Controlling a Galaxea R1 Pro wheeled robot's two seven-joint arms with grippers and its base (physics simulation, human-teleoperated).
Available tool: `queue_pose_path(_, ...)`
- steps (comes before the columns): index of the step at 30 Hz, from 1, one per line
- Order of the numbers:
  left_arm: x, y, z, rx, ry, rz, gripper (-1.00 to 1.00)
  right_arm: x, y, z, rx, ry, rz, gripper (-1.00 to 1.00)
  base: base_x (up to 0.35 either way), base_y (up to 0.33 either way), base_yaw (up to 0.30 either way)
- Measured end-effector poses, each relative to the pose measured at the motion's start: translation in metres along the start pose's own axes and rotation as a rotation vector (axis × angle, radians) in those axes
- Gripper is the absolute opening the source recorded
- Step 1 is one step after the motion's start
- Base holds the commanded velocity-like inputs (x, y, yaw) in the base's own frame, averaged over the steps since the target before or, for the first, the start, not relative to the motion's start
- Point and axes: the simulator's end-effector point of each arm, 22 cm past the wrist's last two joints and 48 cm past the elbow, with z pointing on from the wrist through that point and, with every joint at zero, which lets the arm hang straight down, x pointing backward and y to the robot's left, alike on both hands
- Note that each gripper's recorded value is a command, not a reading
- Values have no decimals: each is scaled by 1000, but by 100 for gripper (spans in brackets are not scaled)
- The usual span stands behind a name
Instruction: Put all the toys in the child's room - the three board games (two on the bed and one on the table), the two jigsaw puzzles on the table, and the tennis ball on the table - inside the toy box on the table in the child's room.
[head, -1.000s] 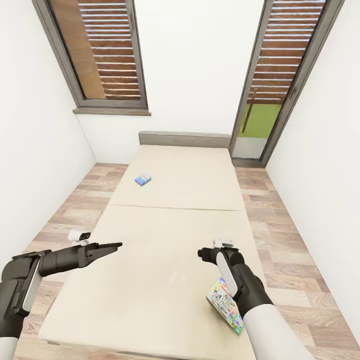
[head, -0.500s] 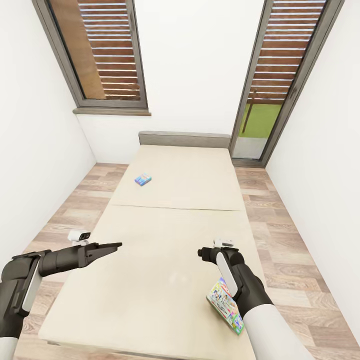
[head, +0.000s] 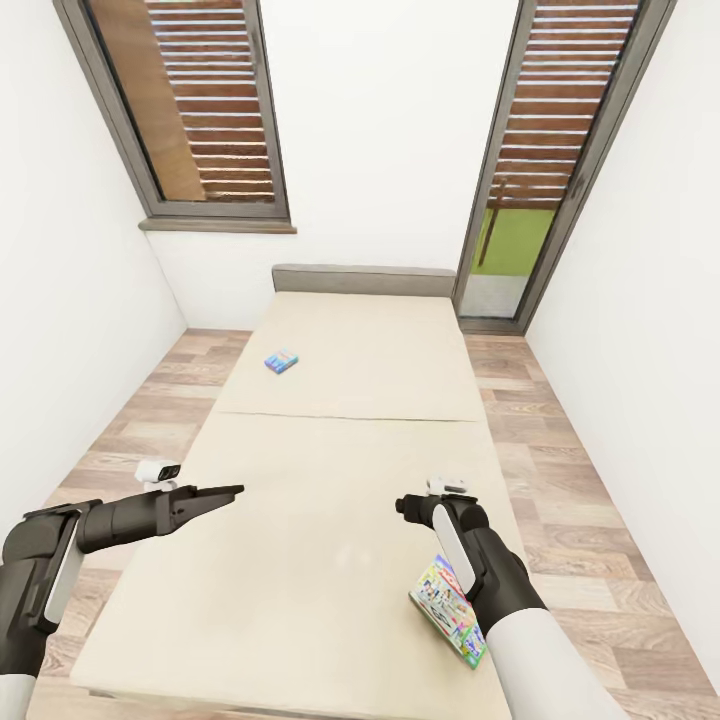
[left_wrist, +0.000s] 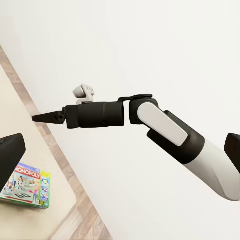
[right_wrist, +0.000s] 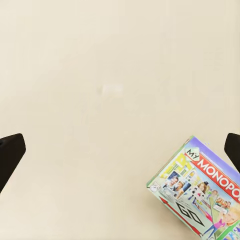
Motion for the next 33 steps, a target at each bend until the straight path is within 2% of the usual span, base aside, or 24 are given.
queue_pose_path(16, 0, 0, 0, 1, 1, 1, 100, 0, 0, 0, 0, 0, 0, 100, 0, -33, -9)
queue_pose_path(33, -2, -4, 0, 2, -2, 10, 100, -4, 1, -4, -1, -11, -1, 100, 0, -2, -120)
